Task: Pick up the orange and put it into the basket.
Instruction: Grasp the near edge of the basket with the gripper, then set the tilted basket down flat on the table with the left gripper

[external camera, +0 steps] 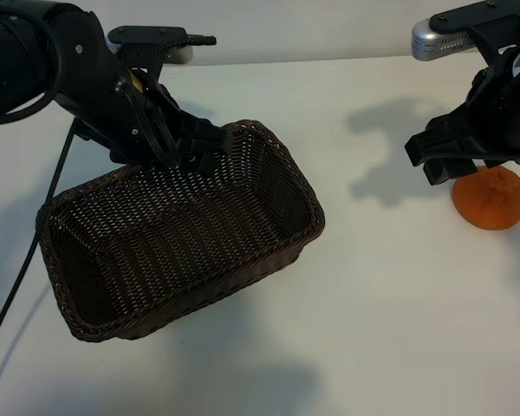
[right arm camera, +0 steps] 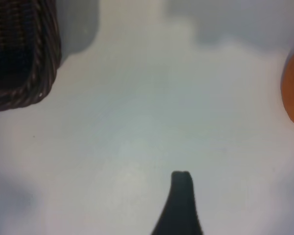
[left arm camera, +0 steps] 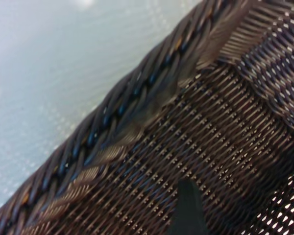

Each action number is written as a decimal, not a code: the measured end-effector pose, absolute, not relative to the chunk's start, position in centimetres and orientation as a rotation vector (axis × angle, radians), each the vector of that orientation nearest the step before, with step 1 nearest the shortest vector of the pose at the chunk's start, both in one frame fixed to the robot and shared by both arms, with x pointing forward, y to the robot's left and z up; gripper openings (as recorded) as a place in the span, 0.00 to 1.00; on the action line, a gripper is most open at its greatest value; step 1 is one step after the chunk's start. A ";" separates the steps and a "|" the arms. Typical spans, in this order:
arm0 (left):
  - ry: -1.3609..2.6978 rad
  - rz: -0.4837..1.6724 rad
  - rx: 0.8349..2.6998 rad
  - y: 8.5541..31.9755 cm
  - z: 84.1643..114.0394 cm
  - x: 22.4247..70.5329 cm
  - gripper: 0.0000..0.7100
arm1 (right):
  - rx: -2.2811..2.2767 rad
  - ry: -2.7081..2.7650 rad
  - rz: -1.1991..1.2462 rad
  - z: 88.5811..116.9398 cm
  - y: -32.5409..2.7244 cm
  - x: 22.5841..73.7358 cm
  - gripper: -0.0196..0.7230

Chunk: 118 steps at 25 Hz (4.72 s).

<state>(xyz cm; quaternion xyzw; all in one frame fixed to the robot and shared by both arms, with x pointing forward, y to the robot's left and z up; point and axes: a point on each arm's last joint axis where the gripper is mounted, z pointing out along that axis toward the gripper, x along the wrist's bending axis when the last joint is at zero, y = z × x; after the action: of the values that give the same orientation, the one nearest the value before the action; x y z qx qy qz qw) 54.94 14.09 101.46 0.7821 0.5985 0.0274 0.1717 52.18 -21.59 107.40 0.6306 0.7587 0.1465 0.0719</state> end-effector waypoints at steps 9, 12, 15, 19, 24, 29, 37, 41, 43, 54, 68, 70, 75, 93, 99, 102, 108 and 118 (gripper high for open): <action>1.850 0.208 2.166 16.4 103.6 52.8 0.81 | 1.895 2.280 0.440 107.4 -21.6 52.2 0.81; 1.888 0.290 2.129 17.9 104.9 50.7 0.81 | 1.894 2.281 0.440 107.4 -21.6 52.2 0.81; 1.945 0.344 2.078 19.4 105.3 48.6 0.81 | 1.893 2.282 0.440 107.4 -21.6 52.2 0.81; 2.073 0.398 2.017 21.1 104.2 46.4 0.81 | 1.890 2.284 0.440 107.4 -21.6 52.2 0.81; 2.221 0.446 1.918 22.4 101.9 45.0 0.81 | 1.882 2.290 0.439 107.4 -21.6 52.2 0.81; 2.282 0.429 1.799 22.7 100.0 44.5 0.81 | 1.872 2.296 0.438 107.4 -21.6 52.2 0.81; 2.418 0.314 1.654 25.0 98.4 46.1 0.81 | 1.864 2.302 0.436 107.4 -21.6 52.2 0.81; 2.396 0.233 1.638 24.6 97.4 46.9 0.81 | 1.863 2.303 0.436 107.4 -21.6 52.2 0.81; 2.415 0.213 1.648 24.5 96.5 47.3 0.81 | 1.863 2.303 0.436 107.4 -21.6 52.2 0.81; 2.488 0.115 1.679 24.3 91.2 46.7 0.81 | 1.863 2.303 0.436 107.4 -21.6 52.2 0.81; 2.431 0.093 1.653 23.9 91.1 47.1 0.58 | 1.863 2.303 0.436 107.4 -21.6 52.2 0.81; 2.429 0.093 1.657 23.9 91.1 47.1 0.58 | 1.863 2.303 0.436 107.4 -21.6 52.2 0.81; 2.427 0.093 1.660 23.9 91.1 47.1 0.58 | 1.863 2.303 0.436 107.4 -21.6 52.2 0.81; 2.367 0.073 1.518 23.4 92.2 47.5 0.58 | 1.862 2.304 0.436 107.4 -21.6 52.2 0.81; 2.305 0.098 1.468 23.4 94.1 47.2 0.58 | 1.863 2.303 0.436 107.4 -21.6 52.2 0.81; 2.282 0.104 1.442 23.5 94.9 46.9 0.58 | 1.863 2.303 0.436 107.4 -21.6 52.2 0.81; 2.224 0.118 1.386 23.5 96.7 46.5 0.54 | 1.862 2.304 0.436 107.4 -21.6 52.2 0.81; 2.210 0.110 1.357 23.5 97.2 46.3 0.54 | 1.858 2.306 0.435 107.4 -21.6 52.2 0.81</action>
<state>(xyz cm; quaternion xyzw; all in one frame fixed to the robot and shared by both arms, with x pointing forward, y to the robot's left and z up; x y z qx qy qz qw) 46.34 23.48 97.20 0.5035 0.8199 0.0408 0.2693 52.17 -21.59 107.39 0.6191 0.7683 0.1451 0.0739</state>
